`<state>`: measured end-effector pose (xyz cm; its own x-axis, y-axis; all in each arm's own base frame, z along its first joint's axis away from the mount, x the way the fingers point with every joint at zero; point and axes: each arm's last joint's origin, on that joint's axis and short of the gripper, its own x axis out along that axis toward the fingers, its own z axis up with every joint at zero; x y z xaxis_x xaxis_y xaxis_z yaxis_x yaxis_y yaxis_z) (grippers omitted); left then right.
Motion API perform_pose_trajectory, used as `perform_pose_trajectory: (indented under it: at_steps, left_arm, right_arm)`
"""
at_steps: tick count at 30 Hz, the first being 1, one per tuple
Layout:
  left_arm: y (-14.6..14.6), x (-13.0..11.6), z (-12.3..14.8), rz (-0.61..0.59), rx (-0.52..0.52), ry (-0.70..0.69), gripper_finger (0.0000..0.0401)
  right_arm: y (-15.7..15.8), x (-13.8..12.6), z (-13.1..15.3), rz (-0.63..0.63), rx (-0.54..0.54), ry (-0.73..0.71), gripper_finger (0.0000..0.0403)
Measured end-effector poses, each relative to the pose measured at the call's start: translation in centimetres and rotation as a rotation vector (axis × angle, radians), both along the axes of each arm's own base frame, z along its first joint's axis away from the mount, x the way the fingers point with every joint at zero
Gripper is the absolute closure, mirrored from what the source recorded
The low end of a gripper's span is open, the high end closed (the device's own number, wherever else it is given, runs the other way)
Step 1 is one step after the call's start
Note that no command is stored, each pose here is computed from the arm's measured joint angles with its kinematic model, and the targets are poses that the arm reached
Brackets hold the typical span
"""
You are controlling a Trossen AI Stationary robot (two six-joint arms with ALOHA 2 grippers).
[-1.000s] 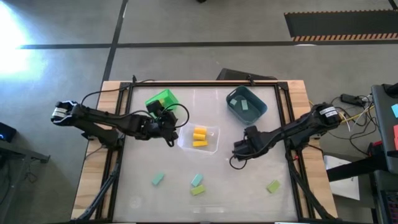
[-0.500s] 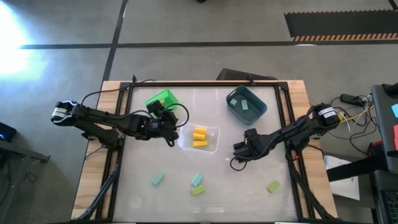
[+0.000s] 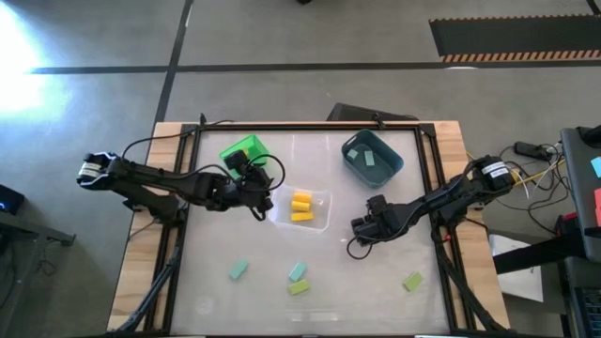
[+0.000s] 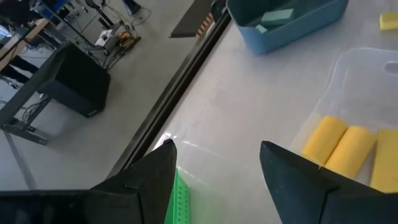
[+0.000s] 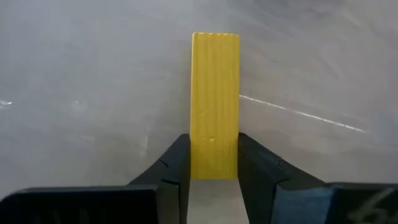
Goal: Sort & place blocks by color
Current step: Put the yellow block into the transparent bin
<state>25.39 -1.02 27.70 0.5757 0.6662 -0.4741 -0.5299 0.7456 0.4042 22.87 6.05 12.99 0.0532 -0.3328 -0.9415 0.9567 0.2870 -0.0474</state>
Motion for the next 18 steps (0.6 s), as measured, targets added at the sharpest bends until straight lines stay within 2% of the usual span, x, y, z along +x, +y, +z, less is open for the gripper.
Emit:
perform_pose_trajectory:
  at_steps: [9, 13, 18]
  left_arm:
    - [-0.2, 0.3, -0.1, -0.002, -0.008, -0.036, 0.0186]
    - [-0.6, 0.3, 0.2, -0.016, -0.01, -0.046, 0.0186]
    - [-0.9, 0.3, 0.7, -0.031, -0.015, -0.063, 0.0186]
  right_arm:
    - [0.2, 0.5, 0.8, 0.122, 0.019, 0.015, 0.032]
    - [0.8, 1.9, 3.5, 0.243, 0.047, -0.041, 0.032]
    - [1.3, 3.9, 7.4, 0.455, 0.023, -0.115, 0.032]
